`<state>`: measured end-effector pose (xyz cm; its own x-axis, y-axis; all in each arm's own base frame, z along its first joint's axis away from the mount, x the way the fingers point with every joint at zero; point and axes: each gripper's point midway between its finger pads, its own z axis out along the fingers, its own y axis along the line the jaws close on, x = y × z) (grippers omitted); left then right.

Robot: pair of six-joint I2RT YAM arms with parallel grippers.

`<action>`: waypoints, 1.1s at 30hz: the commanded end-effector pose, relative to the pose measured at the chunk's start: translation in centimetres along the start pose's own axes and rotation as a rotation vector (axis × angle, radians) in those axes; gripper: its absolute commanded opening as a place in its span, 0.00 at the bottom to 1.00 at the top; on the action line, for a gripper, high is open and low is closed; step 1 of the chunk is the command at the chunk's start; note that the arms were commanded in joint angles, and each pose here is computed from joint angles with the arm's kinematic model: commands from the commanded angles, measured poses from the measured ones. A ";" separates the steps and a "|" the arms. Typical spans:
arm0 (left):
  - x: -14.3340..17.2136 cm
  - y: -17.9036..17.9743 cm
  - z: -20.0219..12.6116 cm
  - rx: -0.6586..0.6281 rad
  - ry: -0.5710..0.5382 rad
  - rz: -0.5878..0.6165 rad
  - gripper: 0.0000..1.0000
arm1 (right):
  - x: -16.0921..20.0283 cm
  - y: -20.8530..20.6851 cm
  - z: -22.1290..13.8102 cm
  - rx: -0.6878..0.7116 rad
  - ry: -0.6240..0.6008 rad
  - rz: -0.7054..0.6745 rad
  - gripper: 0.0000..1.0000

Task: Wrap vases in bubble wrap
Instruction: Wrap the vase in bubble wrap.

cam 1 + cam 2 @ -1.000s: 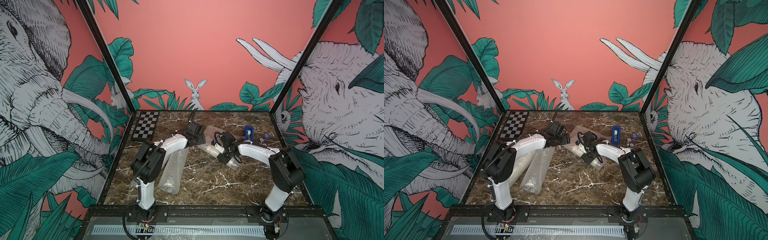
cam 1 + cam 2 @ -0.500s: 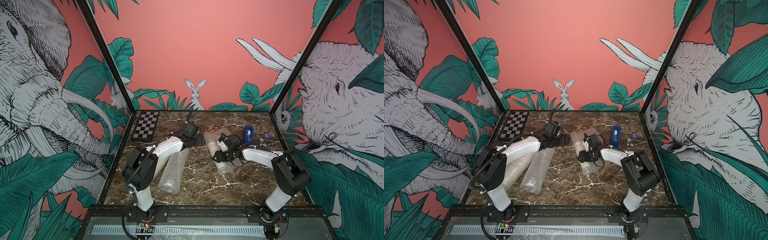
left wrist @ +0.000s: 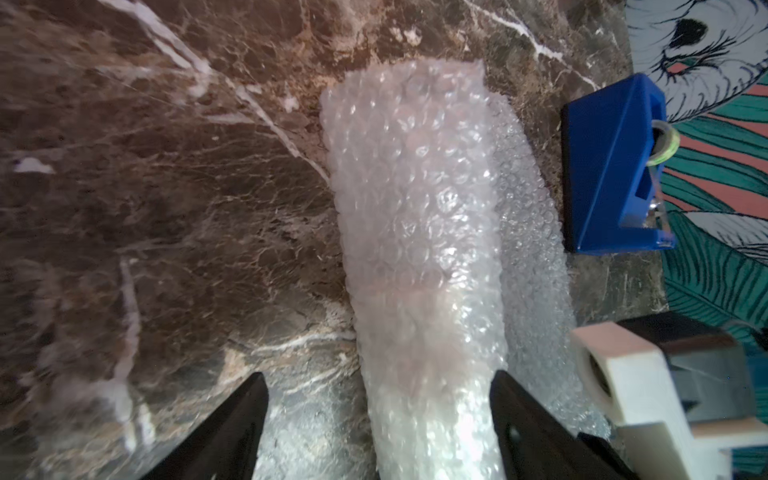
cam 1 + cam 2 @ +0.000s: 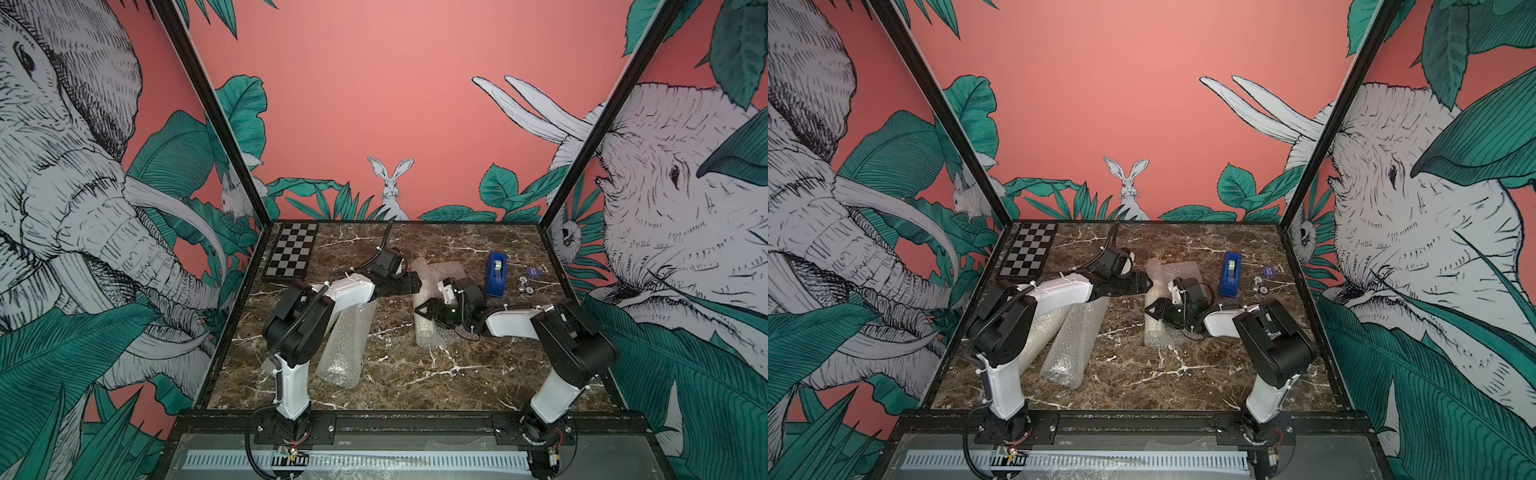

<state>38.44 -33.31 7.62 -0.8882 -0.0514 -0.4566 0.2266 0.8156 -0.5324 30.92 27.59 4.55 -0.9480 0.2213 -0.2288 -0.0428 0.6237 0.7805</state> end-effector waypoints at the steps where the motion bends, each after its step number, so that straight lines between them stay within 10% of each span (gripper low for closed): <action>1: -0.8 -1.6 0.3 0.063 -0.002 -0.002 0.84 | 1.4 -1.8 0.7 0.012 0.030 0.100 0.51; 18: 2.3 1.9 3.1 -0.150 0.095 0.011 0.72 | -0.2 -1.4 -4.0 0.119 -0.096 0.009 0.86; 33: 2.2 1.5 3.4 -0.127 0.101 0.023 0.71 | 1.2 1.3 -7.1 0.501 -0.175 -0.373 0.70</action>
<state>39.29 -35.30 5.75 -0.8928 -0.0126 -0.4503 0.2272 0.8506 -0.4742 27.42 25.23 10.58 -0.8513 0.1049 -0.5141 -0.1766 0.8654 0.4690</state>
